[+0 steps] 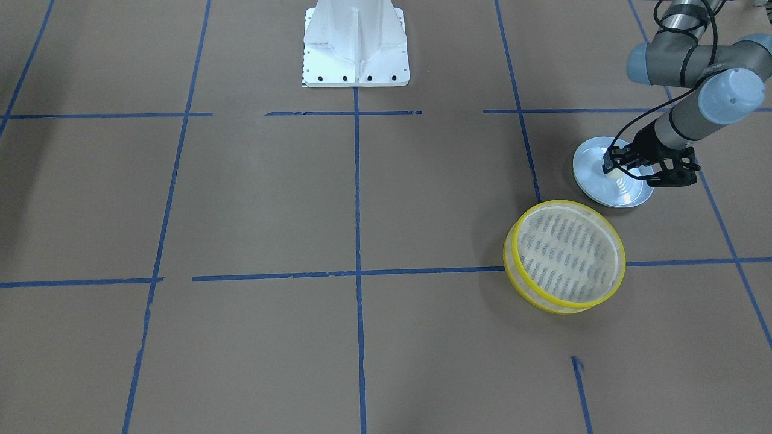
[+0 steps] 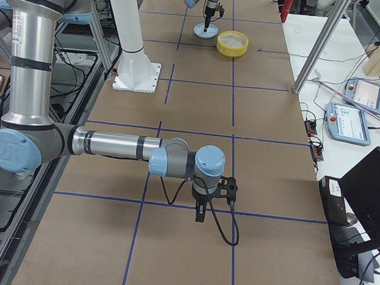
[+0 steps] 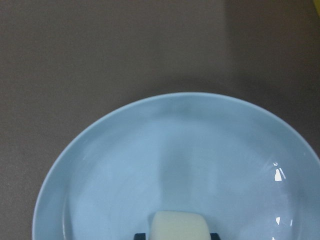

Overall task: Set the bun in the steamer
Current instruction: 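Close the left gripper on the white bun and lift it, then carry the bun with the left gripper over the bamboo steamer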

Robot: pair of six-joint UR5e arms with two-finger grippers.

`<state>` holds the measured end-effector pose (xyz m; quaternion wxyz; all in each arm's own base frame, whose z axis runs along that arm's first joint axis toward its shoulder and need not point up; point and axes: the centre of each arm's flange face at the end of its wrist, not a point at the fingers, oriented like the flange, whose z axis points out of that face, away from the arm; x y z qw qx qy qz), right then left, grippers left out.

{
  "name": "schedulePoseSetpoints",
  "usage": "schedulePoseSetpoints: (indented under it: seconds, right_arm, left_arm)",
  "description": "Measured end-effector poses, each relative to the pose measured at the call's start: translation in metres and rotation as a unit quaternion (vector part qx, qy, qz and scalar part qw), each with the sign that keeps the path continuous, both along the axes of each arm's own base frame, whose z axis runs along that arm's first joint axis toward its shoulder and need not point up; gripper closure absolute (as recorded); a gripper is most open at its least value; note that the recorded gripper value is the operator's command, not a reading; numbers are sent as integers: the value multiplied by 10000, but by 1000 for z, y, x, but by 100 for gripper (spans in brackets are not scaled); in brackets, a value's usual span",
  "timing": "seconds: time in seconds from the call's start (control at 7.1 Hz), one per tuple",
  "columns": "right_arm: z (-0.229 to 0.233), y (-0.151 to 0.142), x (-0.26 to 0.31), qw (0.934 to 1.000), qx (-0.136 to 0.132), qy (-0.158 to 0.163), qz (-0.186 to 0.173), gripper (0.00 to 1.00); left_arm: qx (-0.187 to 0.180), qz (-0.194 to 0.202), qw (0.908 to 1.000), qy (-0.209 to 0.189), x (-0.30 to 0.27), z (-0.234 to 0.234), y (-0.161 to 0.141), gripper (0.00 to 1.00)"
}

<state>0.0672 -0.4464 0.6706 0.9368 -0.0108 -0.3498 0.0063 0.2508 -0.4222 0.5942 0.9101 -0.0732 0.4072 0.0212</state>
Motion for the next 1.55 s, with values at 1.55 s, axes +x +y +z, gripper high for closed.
schedulePoseSetpoints:
  seconds: [1.55]
  right_arm:
    - [0,0,0,10000,0,0,0,0]
  left_arm:
    - [927,-805,9903,658,-13,-179,-129,55]
